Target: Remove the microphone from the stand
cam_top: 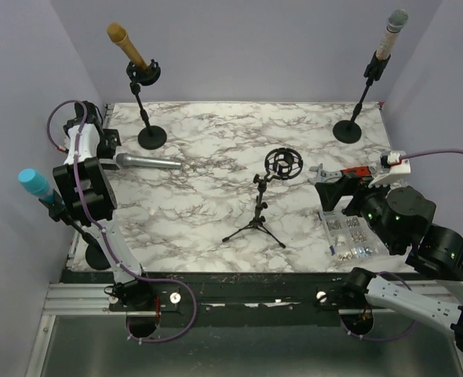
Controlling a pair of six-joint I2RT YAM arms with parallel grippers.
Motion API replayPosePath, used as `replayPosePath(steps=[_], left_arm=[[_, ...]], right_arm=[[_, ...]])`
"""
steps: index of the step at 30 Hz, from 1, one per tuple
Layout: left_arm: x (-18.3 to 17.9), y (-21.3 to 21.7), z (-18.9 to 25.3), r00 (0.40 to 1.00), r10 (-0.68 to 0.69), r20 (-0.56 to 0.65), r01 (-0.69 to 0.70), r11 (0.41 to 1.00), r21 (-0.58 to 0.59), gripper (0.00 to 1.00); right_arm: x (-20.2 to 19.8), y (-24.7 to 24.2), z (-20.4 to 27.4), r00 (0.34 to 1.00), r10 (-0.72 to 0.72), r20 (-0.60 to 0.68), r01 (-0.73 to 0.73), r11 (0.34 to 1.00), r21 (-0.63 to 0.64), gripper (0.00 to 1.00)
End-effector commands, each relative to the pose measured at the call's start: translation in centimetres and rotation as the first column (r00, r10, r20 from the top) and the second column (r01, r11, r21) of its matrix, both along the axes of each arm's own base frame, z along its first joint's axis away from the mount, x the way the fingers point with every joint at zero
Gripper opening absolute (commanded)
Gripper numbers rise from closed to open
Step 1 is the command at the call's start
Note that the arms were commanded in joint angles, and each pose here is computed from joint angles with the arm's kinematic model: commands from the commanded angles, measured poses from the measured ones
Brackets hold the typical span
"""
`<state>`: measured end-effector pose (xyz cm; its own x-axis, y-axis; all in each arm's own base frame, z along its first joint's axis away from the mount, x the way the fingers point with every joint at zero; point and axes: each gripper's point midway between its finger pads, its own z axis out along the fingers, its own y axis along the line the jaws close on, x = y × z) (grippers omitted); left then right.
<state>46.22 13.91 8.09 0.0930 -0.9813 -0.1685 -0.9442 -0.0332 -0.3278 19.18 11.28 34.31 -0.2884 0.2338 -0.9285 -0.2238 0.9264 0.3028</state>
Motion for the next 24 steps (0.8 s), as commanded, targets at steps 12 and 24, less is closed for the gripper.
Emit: replayPosePath(steps=[12, 24], left_arm=[[5.4, -8.1, 17.4, 0.864, -0.247, 0.438, 0.258, 0.965, 0.037, 0.92], [-3.2, -23.8, 24.9, 0.556, -0.477, 0.681, 0.555, 0.823, 0.123, 0.92]], right_arm=[[0.7, 1.4, -0.8, 1.0, 0.017, -0.019, -0.017, 1.0, -0.009, 1.0], [1.2, 1.9, -0.8, 1.0, 0.015, -0.011, -0.015, 1.0, -0.022, 1.0]])
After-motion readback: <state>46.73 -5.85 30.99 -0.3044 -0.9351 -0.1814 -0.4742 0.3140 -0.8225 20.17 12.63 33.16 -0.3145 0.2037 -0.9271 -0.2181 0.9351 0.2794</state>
